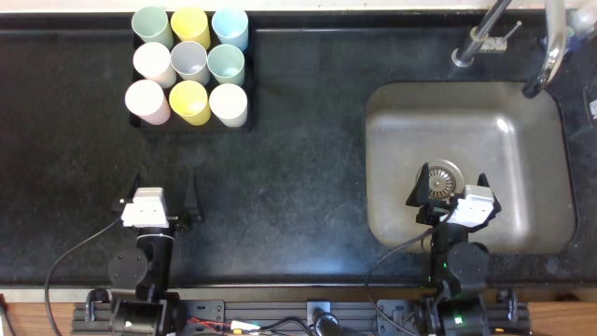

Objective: Store Cups

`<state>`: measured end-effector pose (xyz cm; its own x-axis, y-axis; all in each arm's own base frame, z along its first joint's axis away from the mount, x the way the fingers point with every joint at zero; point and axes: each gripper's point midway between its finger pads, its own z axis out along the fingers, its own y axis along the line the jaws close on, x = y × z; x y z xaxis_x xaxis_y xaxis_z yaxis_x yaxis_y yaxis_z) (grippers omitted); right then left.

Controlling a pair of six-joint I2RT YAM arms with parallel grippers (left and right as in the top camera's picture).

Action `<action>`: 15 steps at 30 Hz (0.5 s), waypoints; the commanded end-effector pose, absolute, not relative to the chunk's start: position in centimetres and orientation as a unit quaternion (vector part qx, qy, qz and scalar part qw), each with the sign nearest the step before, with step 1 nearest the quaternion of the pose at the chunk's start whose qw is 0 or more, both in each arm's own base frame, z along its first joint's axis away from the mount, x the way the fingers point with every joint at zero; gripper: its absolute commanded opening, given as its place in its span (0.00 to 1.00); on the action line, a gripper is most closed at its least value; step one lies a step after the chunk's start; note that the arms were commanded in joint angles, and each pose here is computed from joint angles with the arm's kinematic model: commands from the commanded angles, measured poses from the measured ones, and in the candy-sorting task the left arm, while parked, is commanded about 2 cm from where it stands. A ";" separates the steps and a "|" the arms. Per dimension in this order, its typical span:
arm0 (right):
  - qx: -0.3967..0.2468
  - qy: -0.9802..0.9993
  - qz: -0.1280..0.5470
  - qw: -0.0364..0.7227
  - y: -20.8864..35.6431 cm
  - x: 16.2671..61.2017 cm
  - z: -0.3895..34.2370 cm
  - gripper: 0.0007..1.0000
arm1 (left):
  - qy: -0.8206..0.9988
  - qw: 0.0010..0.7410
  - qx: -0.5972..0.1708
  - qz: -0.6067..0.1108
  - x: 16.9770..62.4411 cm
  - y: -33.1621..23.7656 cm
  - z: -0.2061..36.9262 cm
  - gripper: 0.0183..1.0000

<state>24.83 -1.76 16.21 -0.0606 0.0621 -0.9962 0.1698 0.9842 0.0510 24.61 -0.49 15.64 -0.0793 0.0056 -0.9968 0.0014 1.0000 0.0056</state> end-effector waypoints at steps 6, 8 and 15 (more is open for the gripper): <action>0.085 0.696 -0.033 0.712 -1.8 24.4 17.9 1.00 | 0.733 0.680 0.007 0.004 24.6 -0.5 15.7 1.00; 0.085 0.696 -0.033 0.712 -1.8 24.4 17.9 1.00 | 0.733 0.680 0.007 0.004 24.6 -0.5 15.7 1.00; 0.085 0.696 -0.033 0.712 -1.8 24.4 17.9 1.00 | 0.733 0.680 0.007 0.004 24.6 -0.5 15.7 1.00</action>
